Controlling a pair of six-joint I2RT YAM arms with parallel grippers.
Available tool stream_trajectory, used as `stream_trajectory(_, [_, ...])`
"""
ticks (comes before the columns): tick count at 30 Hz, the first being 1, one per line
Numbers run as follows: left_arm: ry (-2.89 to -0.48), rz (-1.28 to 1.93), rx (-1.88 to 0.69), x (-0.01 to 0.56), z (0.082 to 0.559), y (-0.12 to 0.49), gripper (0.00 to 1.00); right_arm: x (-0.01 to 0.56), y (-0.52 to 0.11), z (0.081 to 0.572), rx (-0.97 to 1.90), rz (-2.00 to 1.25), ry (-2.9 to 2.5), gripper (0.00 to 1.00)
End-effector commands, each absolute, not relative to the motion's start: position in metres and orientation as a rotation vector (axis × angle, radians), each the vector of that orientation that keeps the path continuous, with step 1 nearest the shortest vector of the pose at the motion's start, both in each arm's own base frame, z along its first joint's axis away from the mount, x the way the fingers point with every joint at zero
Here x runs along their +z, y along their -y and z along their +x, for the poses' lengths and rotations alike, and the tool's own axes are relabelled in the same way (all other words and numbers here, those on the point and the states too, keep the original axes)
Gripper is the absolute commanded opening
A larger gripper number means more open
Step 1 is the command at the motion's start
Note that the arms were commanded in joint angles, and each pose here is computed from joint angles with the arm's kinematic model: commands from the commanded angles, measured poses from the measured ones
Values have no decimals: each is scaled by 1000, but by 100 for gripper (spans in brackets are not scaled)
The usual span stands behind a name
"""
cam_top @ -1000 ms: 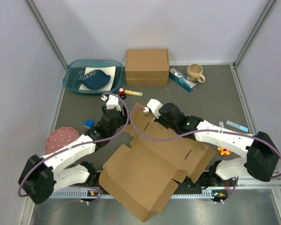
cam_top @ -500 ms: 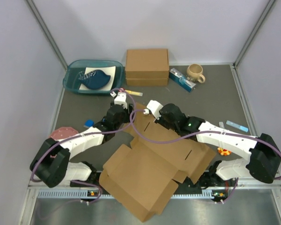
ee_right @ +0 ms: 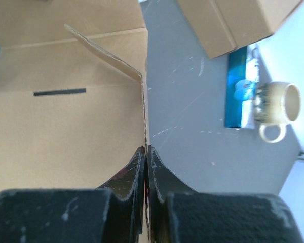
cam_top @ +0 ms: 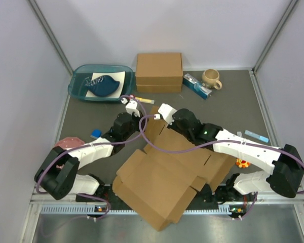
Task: Fold the paper box
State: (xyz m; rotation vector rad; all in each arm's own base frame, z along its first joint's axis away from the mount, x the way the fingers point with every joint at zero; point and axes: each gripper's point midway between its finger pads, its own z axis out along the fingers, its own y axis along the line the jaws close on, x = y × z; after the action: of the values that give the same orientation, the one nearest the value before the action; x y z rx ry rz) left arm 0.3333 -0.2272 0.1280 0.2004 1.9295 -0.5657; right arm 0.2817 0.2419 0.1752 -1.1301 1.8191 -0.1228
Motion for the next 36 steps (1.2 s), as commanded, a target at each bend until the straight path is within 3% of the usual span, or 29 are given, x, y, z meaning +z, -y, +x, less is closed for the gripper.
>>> stream_trajectory(1, [-1720, 178, -770, 179, 329, 246, 9, 236, -245, 304, -235, -1045, -1684, 0])
stream_trajectory(10, [-1617, 98, -849, 185, 311, 235, 10, 262, -244, 321, -414, -1058, -1555, 0])
stream_trajectory(20, [-1653, -6, -821, 156, 289, 213, 14, 197, -240, 304, -623, -1094, -1526, 0])
stream_trajectory(27, [-1634, -6, -835, 164, 288, 214, 18, 197, -240, 296, -583, -1055, -1544, 0])
stream_trajectory(32, [-1647, -9, -803, 167, 298, 216, 42, 198, -238, 290, -568, -1060, -1543, 0])
stream_trajectory(33, [-1648, -6, -801, 167, 299, 217, 51, 198, -236, 289, -578, -1063, -1537, 0])
stream_trajectory(36, [-1649, 34, -796, 167, 304, 224, 59, 195, -233, 286, -597, -1067, -1533, 0])
